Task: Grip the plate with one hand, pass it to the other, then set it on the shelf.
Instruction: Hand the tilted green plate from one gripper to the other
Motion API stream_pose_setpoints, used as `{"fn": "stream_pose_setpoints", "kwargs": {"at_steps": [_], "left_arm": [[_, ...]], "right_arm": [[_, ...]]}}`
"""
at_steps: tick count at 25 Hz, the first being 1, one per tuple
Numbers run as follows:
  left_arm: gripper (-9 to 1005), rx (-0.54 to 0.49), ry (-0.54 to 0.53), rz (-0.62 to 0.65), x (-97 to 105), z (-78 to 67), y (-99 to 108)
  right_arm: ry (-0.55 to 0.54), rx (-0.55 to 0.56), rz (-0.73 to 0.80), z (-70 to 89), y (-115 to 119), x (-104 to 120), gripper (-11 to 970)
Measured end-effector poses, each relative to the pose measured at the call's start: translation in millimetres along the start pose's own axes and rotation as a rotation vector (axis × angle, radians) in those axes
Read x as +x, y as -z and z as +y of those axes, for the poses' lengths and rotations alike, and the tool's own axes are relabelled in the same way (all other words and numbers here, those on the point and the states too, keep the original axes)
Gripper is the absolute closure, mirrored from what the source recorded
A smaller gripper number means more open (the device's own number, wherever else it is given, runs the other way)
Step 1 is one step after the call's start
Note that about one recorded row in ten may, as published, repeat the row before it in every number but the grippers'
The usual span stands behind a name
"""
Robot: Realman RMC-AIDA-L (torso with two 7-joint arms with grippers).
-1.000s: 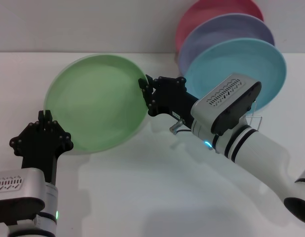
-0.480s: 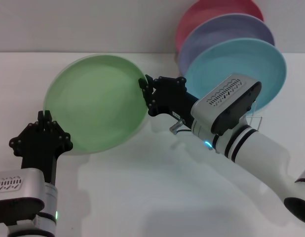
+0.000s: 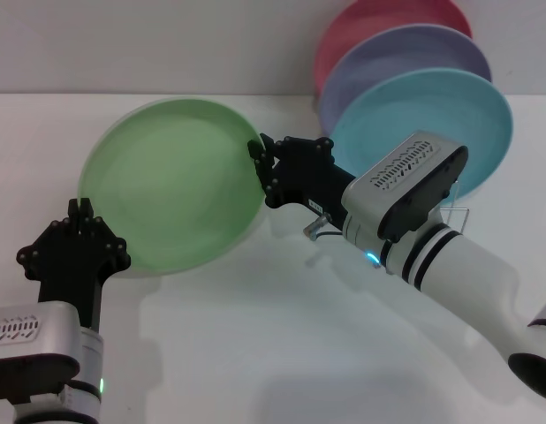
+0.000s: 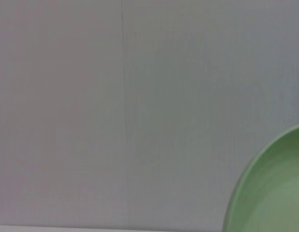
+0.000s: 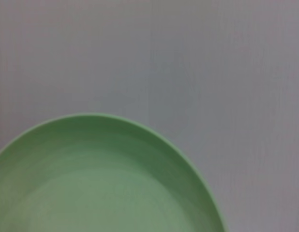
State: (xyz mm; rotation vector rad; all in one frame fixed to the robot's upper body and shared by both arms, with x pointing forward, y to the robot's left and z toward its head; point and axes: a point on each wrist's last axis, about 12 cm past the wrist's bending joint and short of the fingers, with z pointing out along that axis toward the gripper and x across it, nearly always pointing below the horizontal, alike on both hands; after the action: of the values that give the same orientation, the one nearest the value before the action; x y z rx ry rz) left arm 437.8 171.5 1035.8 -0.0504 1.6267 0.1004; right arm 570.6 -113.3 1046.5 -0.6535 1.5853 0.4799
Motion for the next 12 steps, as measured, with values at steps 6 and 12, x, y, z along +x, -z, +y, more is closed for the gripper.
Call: {"fn": "stream_pose_setpoints", "kwargs": {"at_steps": [6, 12], "left_arm": [[898, 0.000, 0.000, 0.000, 0.0, 0.0, 0.0], [898, 0.002, 0.000, 0.001, 0.1, -0.2, -0.3]], "right_arm": [[0.001, -0.001, -0.001, 0.1, -0.4, -0.4, 874], [0.002, -0.002, -0.002, 0.1, -0.8, -0.8, 874]]}}
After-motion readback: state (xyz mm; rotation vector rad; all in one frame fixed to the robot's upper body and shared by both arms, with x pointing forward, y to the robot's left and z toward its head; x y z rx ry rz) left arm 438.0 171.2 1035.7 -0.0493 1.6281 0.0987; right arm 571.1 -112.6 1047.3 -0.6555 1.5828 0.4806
